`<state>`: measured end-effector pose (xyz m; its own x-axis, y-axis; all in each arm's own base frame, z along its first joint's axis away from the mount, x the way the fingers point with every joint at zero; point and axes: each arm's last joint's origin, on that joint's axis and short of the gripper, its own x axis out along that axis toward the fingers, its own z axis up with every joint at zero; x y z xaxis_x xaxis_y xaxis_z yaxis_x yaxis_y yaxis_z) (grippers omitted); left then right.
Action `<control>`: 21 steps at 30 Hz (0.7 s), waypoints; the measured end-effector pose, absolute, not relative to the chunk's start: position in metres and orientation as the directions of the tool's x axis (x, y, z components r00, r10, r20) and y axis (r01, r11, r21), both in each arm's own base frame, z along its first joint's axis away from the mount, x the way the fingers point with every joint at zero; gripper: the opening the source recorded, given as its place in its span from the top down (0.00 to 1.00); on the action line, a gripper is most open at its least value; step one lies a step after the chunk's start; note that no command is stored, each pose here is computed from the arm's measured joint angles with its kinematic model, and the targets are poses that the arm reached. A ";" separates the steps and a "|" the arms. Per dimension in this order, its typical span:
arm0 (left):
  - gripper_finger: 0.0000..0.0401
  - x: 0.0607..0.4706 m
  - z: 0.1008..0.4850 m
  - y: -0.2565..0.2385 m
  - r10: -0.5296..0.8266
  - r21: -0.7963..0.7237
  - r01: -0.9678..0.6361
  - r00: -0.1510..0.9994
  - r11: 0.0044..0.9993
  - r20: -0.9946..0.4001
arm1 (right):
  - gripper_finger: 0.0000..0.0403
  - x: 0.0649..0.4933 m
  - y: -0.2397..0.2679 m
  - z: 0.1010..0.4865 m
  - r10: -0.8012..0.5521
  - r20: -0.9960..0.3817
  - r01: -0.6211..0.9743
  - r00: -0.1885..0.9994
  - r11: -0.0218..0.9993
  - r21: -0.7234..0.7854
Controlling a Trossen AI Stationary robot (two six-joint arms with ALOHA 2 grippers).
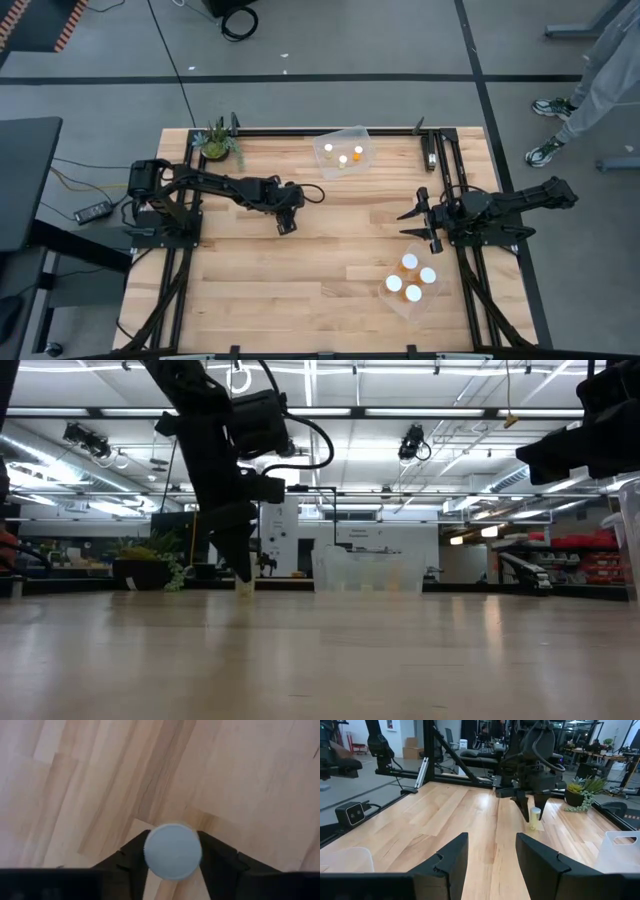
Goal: Pick and place medicine bottles into bin by pill shape (circle, oval)
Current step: Put the yellow pill bottle into the top transparent bin
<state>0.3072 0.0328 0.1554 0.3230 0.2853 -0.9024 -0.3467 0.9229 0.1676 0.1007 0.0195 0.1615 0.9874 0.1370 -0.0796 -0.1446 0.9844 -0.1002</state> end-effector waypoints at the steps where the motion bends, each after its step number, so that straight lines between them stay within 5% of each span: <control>1: 0.61 0.308 0.156 0.033 0.286 0.164 -0.352 0.327 0.921 -0.901 | 0.57 0.101 0.019 0.161 0.137 -0.080 -0.145 0.987 0.984 -0.100; 7: 0.73 0.320 0.172 0.042 0.297 0.140 -0.389 0.380 0.911 -0.876 | 0.57 0.101 0.019 0.161 0.137 -0.080 -0.144 0.987 0.984 -0.100; 16: 0.65 0.343 0.217 0.065 0.310 0.084 -0.423 0.501 0.902 -0.808 | 0.57 0.101 0.019 0.161 0.137 -0.080 -0.145 0.987 0.984 -0.100; 21: 0.68 0.364 0.236 0.080 0.339 0.095 -0.417 0.561 0.904 -0.756 | 0.57 0.101 0.019 0.161 0.137 -0.080 -0.145 0.987 0.984 -0.100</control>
<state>0.3644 0.0796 0.2356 0.5607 0.3387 -0.7555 -0.4175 0.9037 0.0953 0.1007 0.0195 0.1614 0.9873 0.1370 -0.0803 -0.1447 0.9844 -0.1002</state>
